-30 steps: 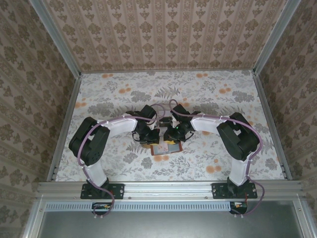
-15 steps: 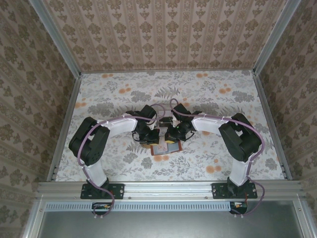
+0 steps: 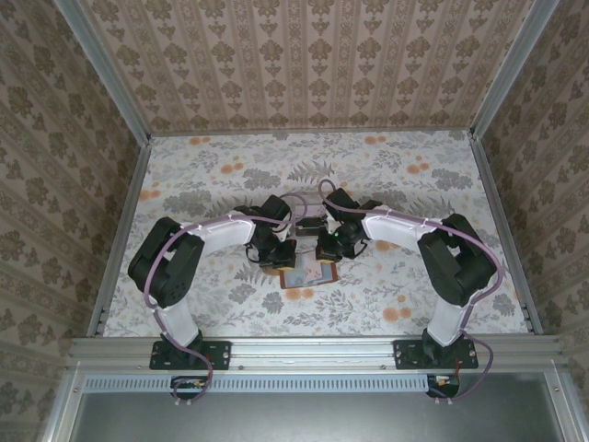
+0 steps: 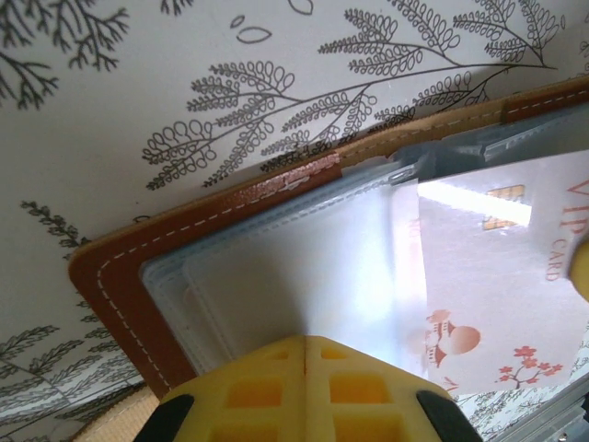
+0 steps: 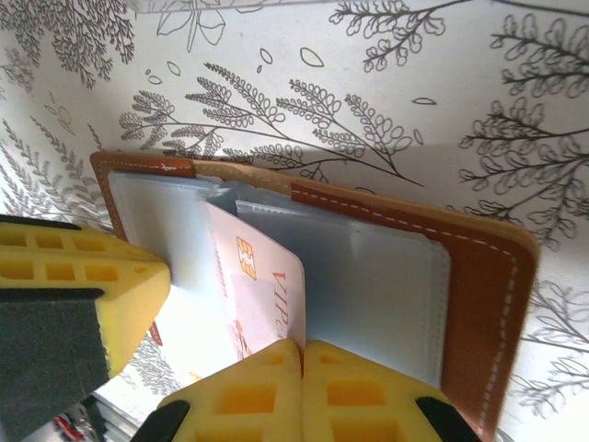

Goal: Take the credit cards out of the card holder

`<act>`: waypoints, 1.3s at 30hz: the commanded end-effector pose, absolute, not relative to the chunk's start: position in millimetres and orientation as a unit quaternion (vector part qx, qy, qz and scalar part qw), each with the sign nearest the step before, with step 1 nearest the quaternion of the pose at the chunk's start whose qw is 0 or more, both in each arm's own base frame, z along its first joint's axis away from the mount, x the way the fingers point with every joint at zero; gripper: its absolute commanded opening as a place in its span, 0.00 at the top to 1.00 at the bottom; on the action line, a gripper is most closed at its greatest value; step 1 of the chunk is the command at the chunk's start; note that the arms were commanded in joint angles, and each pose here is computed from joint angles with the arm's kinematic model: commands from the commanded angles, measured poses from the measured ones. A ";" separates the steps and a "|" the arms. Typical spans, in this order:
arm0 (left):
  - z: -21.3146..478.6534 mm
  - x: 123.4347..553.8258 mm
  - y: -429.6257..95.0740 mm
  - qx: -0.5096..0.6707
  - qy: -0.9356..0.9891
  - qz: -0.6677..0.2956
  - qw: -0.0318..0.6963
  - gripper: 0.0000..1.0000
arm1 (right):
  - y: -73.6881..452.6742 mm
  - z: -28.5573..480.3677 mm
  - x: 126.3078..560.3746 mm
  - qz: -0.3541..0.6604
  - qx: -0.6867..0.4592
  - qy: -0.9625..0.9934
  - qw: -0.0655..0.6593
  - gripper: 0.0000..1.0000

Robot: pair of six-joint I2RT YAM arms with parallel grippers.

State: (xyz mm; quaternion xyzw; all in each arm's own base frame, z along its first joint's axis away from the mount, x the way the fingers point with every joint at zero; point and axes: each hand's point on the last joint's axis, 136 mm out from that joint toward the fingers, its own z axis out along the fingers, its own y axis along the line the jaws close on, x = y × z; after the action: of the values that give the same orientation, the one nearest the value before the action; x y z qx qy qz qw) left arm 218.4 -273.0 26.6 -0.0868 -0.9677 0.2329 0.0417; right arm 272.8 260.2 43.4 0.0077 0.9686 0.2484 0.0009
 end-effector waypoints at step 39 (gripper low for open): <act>32.6 216.1 -266.2 -0.090 -0.969 0.226 0.035 0.98 | 276.9 70.3 263.2 0.266 -0.009 0.964 0.016 0.90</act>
State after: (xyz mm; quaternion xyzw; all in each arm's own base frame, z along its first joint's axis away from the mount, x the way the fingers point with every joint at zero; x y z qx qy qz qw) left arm 217.9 -271.7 26.7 -0.0868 -0.9677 0.2338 0.0380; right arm 263.6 277.5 55.7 -0.0066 0.9654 0.2606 0.0022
